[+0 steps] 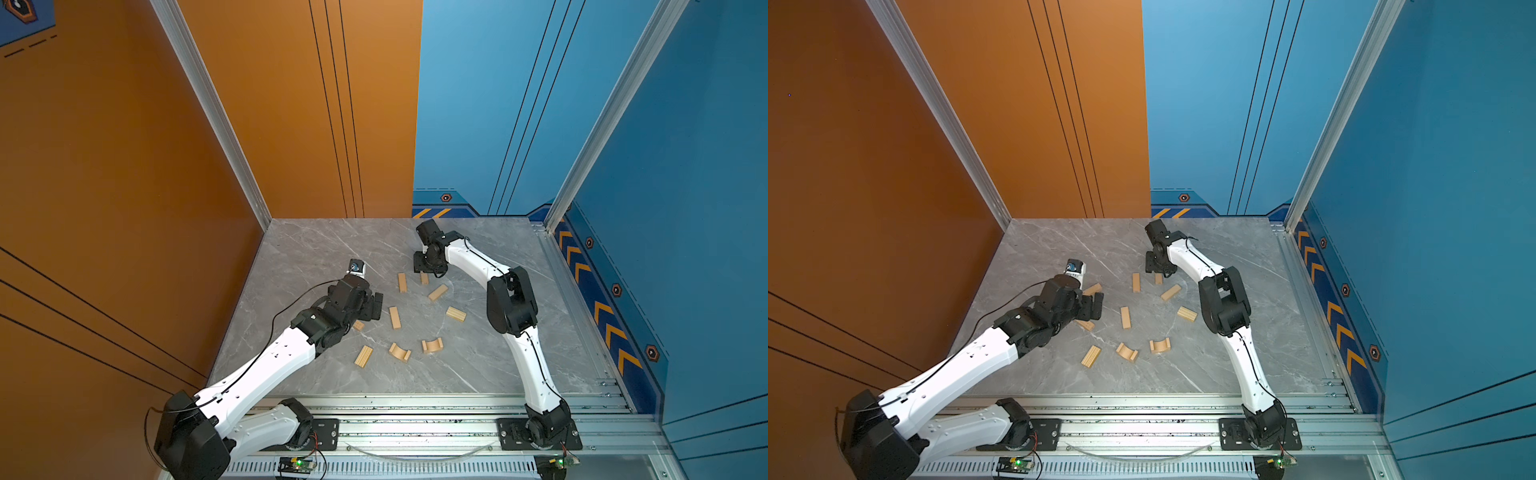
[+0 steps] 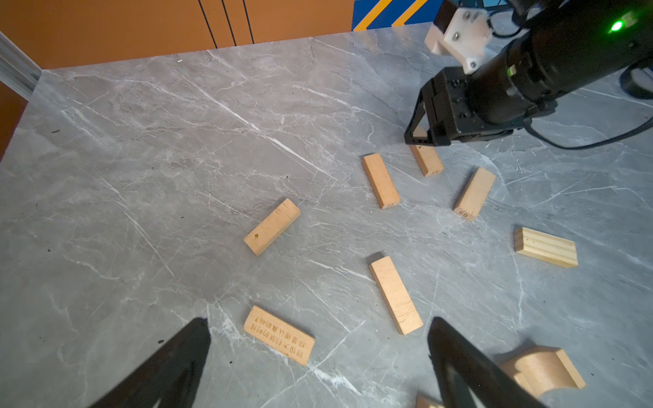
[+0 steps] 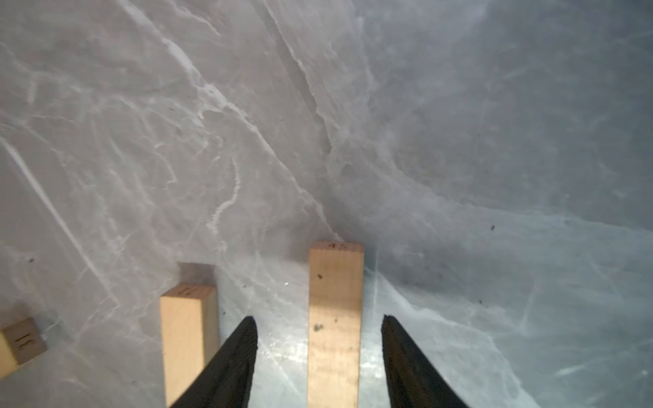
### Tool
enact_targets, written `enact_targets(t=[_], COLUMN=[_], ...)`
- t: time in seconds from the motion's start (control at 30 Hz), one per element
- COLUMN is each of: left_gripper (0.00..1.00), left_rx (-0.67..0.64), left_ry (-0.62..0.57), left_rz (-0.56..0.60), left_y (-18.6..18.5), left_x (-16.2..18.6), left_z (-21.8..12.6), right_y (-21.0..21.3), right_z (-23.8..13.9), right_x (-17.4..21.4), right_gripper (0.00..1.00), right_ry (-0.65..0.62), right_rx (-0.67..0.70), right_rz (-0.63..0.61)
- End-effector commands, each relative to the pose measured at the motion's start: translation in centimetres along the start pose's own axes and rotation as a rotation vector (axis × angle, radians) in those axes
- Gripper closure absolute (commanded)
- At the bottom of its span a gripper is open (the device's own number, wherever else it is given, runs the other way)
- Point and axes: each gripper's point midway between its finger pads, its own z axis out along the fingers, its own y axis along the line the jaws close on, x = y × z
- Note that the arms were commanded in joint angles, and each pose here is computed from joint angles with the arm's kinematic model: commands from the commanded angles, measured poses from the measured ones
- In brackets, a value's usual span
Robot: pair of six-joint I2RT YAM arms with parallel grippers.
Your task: Build the wood block tower
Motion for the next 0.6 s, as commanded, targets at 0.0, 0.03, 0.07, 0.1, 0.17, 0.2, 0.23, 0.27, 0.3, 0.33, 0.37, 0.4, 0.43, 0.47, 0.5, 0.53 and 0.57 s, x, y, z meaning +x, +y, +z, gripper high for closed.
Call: enact_targets(t=[0.0, 0.03, 0.07, 0.1, 0.17, 0.2, 0.23, 0.27, 0.3, 0.33, 0.37, 0.4, 0.43, 0.47, 0.5, 0.53, 0.57], left_gripper=[0.02, 0.02, 0.02, 0.02, 0.02, 0.02, 0.02, 0.02, 0.02, 0.02, 0.02, 0.02, 0.02, 0.02, 0.02, 0.02, 0.02], left_rx=[0.051, 0.055, 0.063, 0.073, 0.107, 0.126, 0.142, 0.160, 0.180, 0.195, 0.213, 0.228, 0.243, 0.262, 0.278, 0.289, 0.302], left_ry=[-0.009, -0.004, 0.002, 0.006, 0.018, 0.024, 0.029, 0.037, 0.045, 0.050, 0.054, 0.056, 0.057, 0.059, 0.058, 0.060, 0.056], left_rz=[-0.043, -0.043, -0.046, -0.051, -0.070, -0.079, -0.086, -0.088, -0.091, -0.086, -0.081, -0.078, -0.079, -0.081, -0.089, -0.095, -0.106], left_y=[-0.6, -0.7, -0.9, -1.1, -1.7, -2.2, -2.5, -3.0, -3.5, -4.0, -4.5, -4.9, -5.2, -5.5, -5.7, -5.8, -5.9], left_x=[0.2, 0.5, 0.9, 1.2, 2.0, 2.5, 2.9, 3.4, 3.8, 4.2, 4.5, 4.8, 5.0, 5.2, 5.3, 5.5, 5.5], left_z=[-0.5, -0.6, -0.7, -0.8, -1.2, -1.3, -1.5, -1.6, -1.8, -2.0, -2.3, -2.6, -2.9, -3.2, -3.6, -3.9, -4.3], right_y=[1.5, 1.7, 2.0, 2.3, 3.0, 3.4, 3.7, 4.0, 4.3, 4.6, 4.8, 5.1, 5.2, 5.1, 5.1, 4.9, 4.7], right_z=[-3.6, -3.7, -3.8, -3.8, -3.8, -3.8, -3.7, -3.7, -3.6, -3.5, -3.4, -3.4, -3.4, -3.3, -3.2, -3.2, -3.0], right_x=[-0.5, -0.4, -0.2, 0.0, 0.5, 0.7, 1.0, 1.1, 1.4, 1.6, 1.8, 2.0, 2.1, 2.2, 2.3, 2.4, 2.6], right_gripper=[0.42, 0.42, 0.43, 0.43, 0.44, 0.45, 0.45, 0.45, 0.45, 0.45, 0.46, 0.46, 0.46, 0.46, 0.46, 0.46, 0.47], right_ry=[-0.046, -0.045, -0.045, -0.044, -0.040, -0.037, -0.033, -0.032, -0.028, -0.026, -0.024, -0.024, -0.024, -0.025, -0.034, -0.040, -0.041], right_rx=[-0.003, -0.002, -0.003, -0.002, -0.006, -0.010, -0.011, -0.014, -0.015, -0.014, -0.011, -0.011, -0.007, 0.006, 0.030, 0.053, 0.074], right_rz=[-0.013, -0.016, -0.022, -0.027, -0.038, -0.043, -0.048, -0.052, -0.057, -0.061, -0.064, -0.068, -0.071, -0.075, -0.082, -0.087, -0.093])
